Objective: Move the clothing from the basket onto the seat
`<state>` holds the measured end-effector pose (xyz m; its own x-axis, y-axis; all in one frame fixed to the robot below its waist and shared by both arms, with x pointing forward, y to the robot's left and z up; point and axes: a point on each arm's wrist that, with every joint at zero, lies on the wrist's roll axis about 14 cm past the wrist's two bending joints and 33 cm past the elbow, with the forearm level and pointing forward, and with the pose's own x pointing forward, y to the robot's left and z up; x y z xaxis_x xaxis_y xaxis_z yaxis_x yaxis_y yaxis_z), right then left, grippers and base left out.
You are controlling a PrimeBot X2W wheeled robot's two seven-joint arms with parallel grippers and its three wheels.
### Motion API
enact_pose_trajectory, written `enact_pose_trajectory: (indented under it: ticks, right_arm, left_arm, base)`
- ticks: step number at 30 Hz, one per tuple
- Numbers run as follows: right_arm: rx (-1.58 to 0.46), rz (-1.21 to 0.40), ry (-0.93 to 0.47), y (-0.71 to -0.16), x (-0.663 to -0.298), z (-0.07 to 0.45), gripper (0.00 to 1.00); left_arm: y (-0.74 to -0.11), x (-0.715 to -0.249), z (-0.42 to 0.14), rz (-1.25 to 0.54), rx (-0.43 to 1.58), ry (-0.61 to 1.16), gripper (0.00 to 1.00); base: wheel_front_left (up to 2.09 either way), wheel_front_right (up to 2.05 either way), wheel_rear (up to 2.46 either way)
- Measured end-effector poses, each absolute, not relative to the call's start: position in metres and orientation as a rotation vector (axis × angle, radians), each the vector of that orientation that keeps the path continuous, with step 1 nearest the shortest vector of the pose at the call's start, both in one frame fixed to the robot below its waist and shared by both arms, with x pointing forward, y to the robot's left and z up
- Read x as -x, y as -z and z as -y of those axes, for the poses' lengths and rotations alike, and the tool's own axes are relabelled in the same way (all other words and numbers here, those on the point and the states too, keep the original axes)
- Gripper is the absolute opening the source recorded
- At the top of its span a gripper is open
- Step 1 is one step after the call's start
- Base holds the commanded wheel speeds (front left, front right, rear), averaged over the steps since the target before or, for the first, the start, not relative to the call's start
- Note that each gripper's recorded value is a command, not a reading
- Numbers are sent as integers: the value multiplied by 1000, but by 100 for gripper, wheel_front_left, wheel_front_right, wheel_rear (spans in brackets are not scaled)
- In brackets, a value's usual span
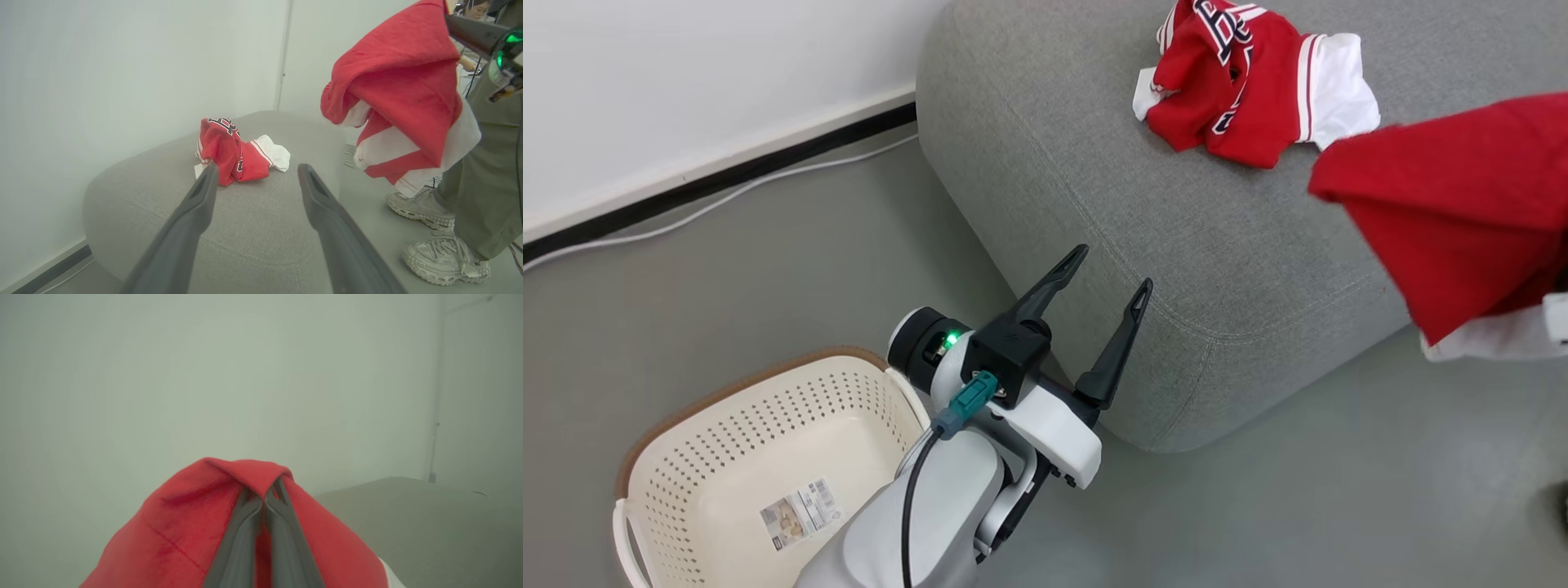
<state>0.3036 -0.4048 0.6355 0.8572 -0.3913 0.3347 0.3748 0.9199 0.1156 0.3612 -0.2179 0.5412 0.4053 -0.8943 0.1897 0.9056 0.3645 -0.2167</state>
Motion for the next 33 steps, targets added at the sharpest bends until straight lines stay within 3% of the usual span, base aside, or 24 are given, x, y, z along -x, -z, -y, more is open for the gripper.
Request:
enact_pose_trajectory:
  ticks: [10,33]
  right_arm:
    - [72,364,515,-666,-330,463,0]
    - [248,290,613,-667,-476,534,0]
  left_arm:
    - [-517,-373,226,6,321,1171,100]
    - [-439,-428,200,-98,354,1051,100]
  base:
    - [0,0,0]
    - [0,0,0]
